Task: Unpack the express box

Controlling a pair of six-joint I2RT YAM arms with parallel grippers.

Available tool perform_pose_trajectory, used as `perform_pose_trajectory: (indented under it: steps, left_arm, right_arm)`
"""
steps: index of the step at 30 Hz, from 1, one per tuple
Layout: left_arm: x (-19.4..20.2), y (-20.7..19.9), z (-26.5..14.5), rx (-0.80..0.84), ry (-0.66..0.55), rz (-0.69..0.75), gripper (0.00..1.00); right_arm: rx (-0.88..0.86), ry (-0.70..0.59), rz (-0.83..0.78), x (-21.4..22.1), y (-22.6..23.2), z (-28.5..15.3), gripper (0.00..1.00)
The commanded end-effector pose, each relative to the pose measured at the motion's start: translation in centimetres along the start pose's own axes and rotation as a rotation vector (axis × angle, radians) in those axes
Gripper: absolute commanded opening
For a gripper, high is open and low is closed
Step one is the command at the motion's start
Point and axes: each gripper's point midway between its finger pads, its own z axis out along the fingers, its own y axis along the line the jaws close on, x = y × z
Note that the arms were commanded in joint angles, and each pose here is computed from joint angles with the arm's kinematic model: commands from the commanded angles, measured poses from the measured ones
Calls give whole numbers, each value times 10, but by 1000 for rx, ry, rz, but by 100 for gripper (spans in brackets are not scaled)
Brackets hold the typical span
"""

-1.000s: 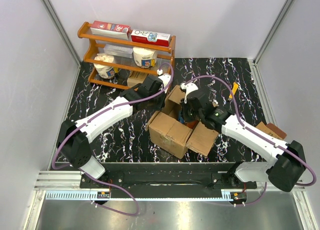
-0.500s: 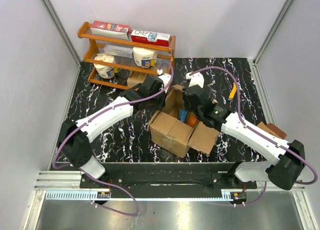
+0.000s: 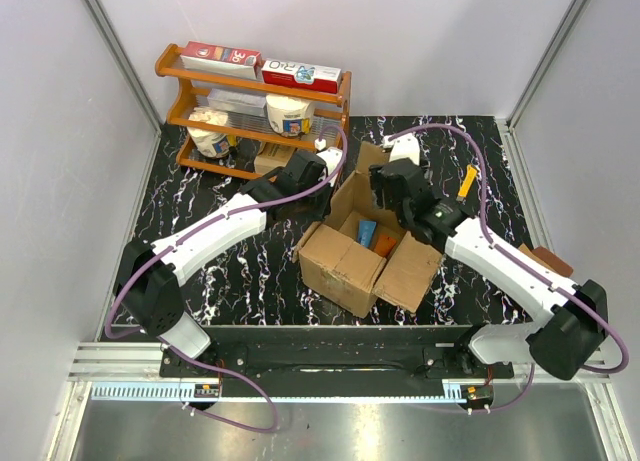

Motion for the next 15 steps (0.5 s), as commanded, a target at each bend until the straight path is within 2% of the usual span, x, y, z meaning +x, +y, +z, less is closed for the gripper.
perform_pose_trajectory:
  steps: [1, 7, 12, 15]
  left_arm:
    - [-12, -14, -10, 66, -24, -1, 0]
    - [-10, -14, -9, 67, -17, -1, 0]
    - [-10, -14, -9, 65, -17, -3, 0]
    - [-10, -14, -8, 67, -17, -3, 0]
  right_arm:
    - [2, -16, 43, -6, -22, 21, 79]
    - [-48, 22, -7, 5, -27, 37, 79]
    - [-158, 111, -50, 23, -9, 45, 79]
    - [-157, 159, -55, 28, -6, 52, 77]
